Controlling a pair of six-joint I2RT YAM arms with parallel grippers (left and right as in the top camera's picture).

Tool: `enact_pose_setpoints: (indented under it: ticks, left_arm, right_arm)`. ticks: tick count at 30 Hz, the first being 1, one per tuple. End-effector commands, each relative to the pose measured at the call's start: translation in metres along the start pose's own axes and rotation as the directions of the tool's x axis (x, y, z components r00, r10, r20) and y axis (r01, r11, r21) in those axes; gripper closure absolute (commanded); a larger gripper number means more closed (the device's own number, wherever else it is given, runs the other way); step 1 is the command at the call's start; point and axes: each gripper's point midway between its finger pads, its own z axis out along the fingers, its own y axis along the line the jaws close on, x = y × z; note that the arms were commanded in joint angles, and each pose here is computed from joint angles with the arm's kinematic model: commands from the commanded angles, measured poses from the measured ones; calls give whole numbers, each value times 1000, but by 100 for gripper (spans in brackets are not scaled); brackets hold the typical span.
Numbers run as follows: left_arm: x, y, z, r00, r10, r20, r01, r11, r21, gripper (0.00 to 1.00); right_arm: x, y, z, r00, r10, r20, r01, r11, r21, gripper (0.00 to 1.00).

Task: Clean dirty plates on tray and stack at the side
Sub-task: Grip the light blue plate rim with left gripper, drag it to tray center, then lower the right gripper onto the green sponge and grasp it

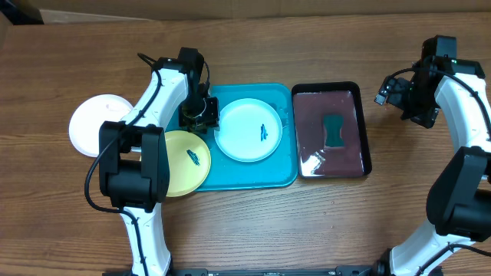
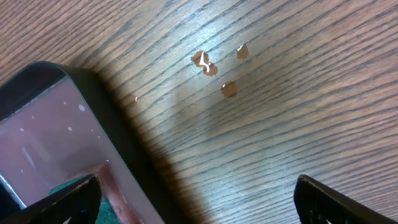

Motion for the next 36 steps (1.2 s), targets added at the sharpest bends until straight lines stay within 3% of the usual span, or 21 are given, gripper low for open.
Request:
enact_pose_setpoints:
  ticks: [1,8,12,14,17,21,31,36]
  left_arm:
    - [-6,5,8,999,28,27,-26,998,-64,65]
    - [-12,-9,12,995,81,65,-75,994,-85,73]
    - [-13,-3,11,994,77,78,-66,988,-138,75]
    - [-13,-3,12,994,76,74,-65,988,-138,75]
    - [-11,-2,13,995,71,70,-61,988,-139,75]
    - [-9,-1,15,996,68,65,-58,988,-140,75]
    - [-9,-1,15,996,67,64,-57,989,-139,75]
    - [-9,-1,15,996,67,64,-57,989,-139,75]
  right_arm:
    - [-7,4,-8,1000,1,27,0,1000,-15,0]
    - [-5,8,-8,1000,1,19,0,999,-33,0]
    - [8,36,-12,998,-35,-43,26,979,-205,0]
    - [17,56,-18,991,-112,-67,84,941,-327,8]
    - [41,79,-26,964,-248,-97,181,878,-444,30]
    - [68,85,-21,929,-335,-157,258,890,-376,37]
    - [107,84,12,875,-433,-218,428,901,-71,29]
    - [123,89,41,865,-460,-200,454,888,-77,28]
